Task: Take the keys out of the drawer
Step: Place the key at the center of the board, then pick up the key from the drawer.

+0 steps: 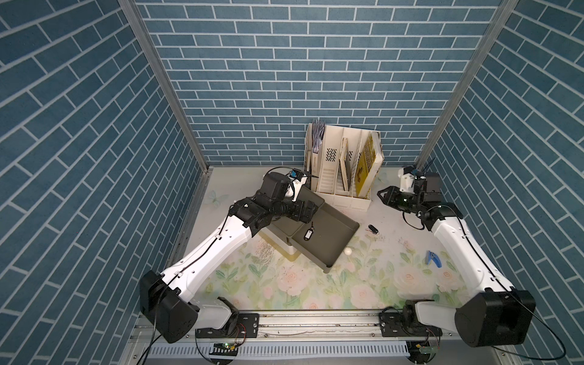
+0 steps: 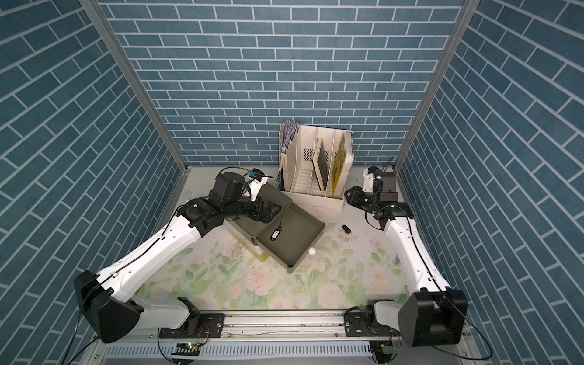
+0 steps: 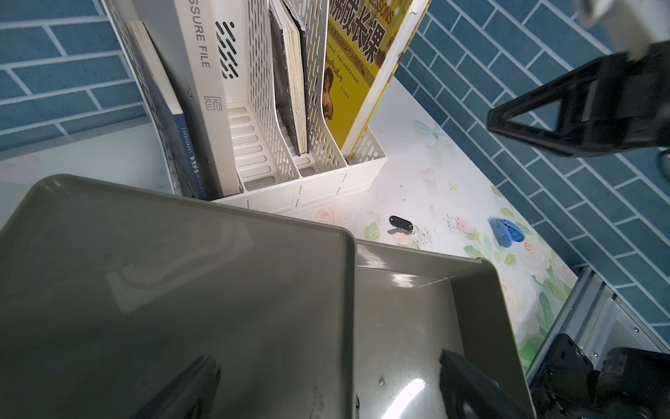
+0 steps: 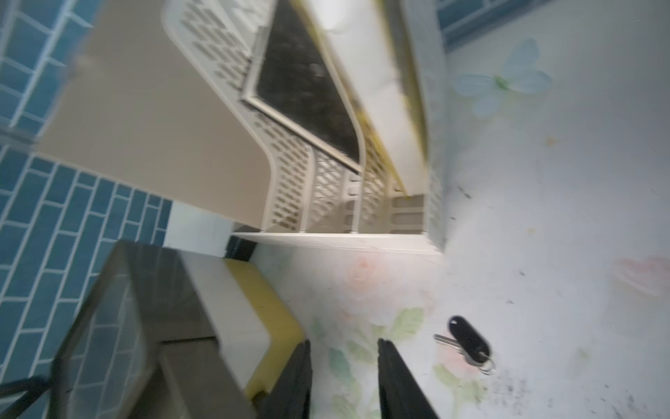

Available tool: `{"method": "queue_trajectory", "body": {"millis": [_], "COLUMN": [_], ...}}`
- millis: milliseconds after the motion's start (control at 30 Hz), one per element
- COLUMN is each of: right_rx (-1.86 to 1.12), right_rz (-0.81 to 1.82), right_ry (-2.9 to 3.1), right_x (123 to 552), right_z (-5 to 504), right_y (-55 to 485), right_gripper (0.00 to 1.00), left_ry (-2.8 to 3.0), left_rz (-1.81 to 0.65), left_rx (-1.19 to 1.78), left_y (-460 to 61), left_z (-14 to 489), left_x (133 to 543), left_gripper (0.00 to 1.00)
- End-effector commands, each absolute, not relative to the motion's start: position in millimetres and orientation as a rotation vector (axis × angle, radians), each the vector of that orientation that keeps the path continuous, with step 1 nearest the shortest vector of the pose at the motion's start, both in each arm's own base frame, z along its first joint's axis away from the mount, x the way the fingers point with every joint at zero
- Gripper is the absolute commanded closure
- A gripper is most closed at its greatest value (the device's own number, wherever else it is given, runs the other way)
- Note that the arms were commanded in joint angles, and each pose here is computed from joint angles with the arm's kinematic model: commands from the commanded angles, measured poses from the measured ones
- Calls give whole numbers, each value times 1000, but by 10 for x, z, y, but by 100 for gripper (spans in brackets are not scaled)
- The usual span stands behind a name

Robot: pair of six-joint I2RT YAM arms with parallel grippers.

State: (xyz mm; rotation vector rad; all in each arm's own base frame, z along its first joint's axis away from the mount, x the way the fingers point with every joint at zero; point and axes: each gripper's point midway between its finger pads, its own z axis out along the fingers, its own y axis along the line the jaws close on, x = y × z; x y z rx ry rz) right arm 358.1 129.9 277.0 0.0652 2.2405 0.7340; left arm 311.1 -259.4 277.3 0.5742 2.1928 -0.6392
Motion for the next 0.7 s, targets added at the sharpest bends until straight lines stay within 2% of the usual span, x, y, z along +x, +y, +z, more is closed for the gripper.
{"method": "queue_trajectory", "body": {"millis": [0,133,367,667], "right_rx": [-48,-177,-345,-424], "right_rz": [836,983,1077,1093], "right_ry": [2322,2348,2435,2482], "right_x": [3246,2959,2542,2334], "right_z": [2901,3007,2761,2325], "right_y": [1729,2299,2966,3473], "right_gripper": [68,73,98,100], "left_ry": [2195,2201,2216,2259], "left_rz": [-623,-605,-562,-532], "left_rx": [561,542,479,420], "left_y": [-2521,-2474,-2333,-2220], "left_z": [2772,2768,2731,2616], "left_x": [3098,3111,3169,3202], "left_gripper": [0,0,0,0]}}
